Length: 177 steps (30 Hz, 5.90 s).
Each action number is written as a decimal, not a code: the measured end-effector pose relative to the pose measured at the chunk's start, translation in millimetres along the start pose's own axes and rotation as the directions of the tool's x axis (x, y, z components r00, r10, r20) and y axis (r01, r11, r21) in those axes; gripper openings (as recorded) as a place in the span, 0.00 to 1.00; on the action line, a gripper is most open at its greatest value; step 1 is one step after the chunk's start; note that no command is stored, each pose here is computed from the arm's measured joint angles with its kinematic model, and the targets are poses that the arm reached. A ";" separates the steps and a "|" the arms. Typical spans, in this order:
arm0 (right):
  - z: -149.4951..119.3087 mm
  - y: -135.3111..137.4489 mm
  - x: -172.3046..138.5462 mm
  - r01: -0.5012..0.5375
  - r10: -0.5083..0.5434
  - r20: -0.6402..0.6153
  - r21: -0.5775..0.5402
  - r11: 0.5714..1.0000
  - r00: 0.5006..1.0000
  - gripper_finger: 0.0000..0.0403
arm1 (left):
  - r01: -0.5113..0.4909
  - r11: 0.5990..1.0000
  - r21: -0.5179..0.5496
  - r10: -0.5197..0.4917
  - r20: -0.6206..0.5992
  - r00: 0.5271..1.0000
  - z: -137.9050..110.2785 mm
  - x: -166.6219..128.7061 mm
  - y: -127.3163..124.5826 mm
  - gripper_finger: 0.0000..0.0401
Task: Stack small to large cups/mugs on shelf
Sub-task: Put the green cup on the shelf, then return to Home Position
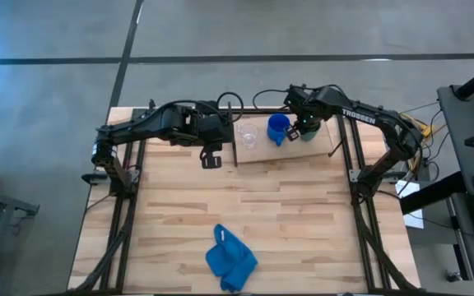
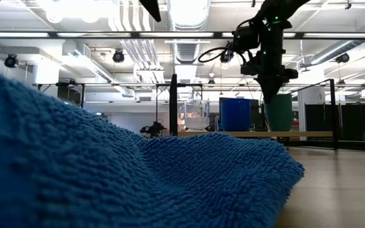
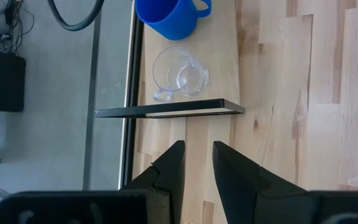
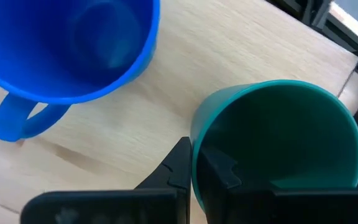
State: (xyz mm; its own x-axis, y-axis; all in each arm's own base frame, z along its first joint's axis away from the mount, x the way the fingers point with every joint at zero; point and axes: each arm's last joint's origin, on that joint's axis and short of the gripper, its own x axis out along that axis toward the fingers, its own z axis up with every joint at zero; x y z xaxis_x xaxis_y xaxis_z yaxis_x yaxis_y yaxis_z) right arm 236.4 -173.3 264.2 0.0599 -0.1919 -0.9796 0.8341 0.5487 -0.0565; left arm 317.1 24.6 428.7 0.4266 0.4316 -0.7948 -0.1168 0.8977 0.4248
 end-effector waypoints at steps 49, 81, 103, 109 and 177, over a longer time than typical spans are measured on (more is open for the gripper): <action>5.3 -0.4 -12.9 0.000 0.000 0.028 0.006 1.000 1.000 0.03 | 0.004 1.000 0.001 -0.004 -0.001 1.000 -0.1 0.0 -0.1 0.17; 7.9 3.2 -13.4 -0.003 0.011 0.065 -0.117 0.993 0.998 0.03 | 0.004 1.000 0.001 -0.004 -0.003 1.000 -0.2 0.5 -0.4 0.17; -5.5 9.0 -10.6 0.036 -0.039 -0.018 -0.166 0.985 0.999 0.03 | 0.004 1.000 -0.001 -0.004 -0.003 1.000 -0.2 0.5 -0.4 0.17; -10.5 9.2 0.6 0.047 -0.054 -0.035 -0.174 0.984 0.998 0.03 | 0.004 1.000 -0.001 -0.004 -0.004 1.000 -0.2 0.7 -0.4 0.17; -102.1 -5.2 -122.2 -0.204 0.292 0.305 -0.289 0.936 0.906 0.15 | 0.001 0.979 -0.203 -0.005 -0.021 1.000 -14.7 -16.7 6.9 0.17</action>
State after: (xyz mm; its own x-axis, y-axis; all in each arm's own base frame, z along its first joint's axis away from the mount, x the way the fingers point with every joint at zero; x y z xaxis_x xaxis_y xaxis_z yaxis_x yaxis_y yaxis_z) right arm 168.7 -69.6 364.5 0.4651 -0.2625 -0.8455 0.6099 0.7873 0.0910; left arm 296.0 24.9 438.5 0.4085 0.4288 -0.8058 -0.2964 0.8973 0.3272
